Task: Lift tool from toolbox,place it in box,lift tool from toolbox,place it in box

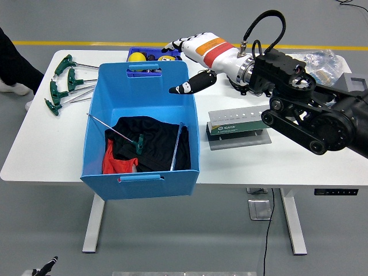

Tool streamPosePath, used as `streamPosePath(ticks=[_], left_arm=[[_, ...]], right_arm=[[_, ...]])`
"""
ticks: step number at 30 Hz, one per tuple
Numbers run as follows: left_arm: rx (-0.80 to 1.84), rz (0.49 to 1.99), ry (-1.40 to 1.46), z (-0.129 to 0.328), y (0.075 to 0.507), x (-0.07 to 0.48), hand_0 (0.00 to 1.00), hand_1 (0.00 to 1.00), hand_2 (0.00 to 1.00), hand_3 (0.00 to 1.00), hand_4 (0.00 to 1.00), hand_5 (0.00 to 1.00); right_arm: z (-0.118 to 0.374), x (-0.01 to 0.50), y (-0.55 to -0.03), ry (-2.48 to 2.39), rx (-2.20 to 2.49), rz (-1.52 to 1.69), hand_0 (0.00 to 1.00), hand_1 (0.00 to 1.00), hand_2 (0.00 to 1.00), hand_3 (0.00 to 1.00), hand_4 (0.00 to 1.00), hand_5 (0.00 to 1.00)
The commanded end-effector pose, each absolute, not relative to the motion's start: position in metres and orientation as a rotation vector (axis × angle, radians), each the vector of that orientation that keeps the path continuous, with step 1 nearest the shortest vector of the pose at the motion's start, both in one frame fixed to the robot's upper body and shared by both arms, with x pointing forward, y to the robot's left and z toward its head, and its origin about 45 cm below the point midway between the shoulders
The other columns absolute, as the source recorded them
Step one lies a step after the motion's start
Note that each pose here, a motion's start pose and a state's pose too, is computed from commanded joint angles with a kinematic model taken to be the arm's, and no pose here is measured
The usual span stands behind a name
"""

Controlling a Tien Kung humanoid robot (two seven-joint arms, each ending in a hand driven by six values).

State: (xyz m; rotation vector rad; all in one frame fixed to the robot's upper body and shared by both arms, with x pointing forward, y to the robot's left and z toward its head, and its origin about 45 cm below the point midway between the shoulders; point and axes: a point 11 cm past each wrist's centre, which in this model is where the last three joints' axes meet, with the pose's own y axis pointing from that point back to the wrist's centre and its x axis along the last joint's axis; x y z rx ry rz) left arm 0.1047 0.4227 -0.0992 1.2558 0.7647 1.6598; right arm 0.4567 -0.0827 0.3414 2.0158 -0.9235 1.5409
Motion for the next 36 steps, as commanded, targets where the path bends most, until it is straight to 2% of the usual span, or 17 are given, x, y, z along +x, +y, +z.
streamPosePath(ticks=[1, 6, 7, 18, 19, 28, 36], left_arm=[[1.255, 1.659, 0.765, -0.099, 0.422, 0.105, 0.721, 0.768, 0.778, 0.76, 0.774, 0.763], [1.25, 1.662, 0.766, -0.099, 0.422, 0.105, 0.721, 0.768, 0.778, 0.76, 0.774, 0.763], [1.249, 1.663, 0.769, -0.1, 0.421, 0.105, 0.722, 0.769, 0.776, 0.76, 0.774, 0.764], [1.241, 1.637, 0.768, -0.103, 0.411, 0.104, 0.722, 0.764, 0.776, 0.761, 0.773, 0.764], [1.243, 1.635, 0.767, -0.103, 0.41, 0.104, 0.72, 0.765, 0.777, 0.764, 0.772, 0.771], [1.266, 1.62, 0.763, -0.104, 0.411, 0.1, 0.719, 0.764, 0.779, 0.765, 0.771, 0.771], [1.298, 1.585, 0.765, -0.105, 0.413, 0.092, 0.719, 0.759, 0.778, 0.766, 0.77, 0.771]], right_arm=[[0.346, 0.457, -0.088, -0.967, 2.054, 1.507, 0.782, 0.787, 0.87, 0.882, 0.976, 0.618], [0.361, 0.455, -0.116, -1.147, 2.28, 1.3, 0.782, 0.787, 0.87, 0.882, 0.976, 0.618], [0.363, 0.452, -0.122, -1.191, 2.34, 1.247, 0.784, 0.798, 0.861, 0.891, 0.998, 0.719], [0.372, 0.427, -0.159, -1.605, 2.847, 0.486, 0.775, 0.789, 0.845, 0.867, 0.998, 0.698], [0.373, 0.426, -0.168, -1.649, 2.875, 0.419, 0.815, 0.809, 0.849, 0.873, 0.998, 0.998], [0.357, 0.411, -0.254, -2.055, 2.903, -0.096, 0.839, 0.816, 0.853, 0.891, 0.998, 0.998], [0.306, 0.375, -0.302, -2.127, 2.732, -0.186, 0.851, 0.823, 0.855, 0.902, 0.998, 0.998]])
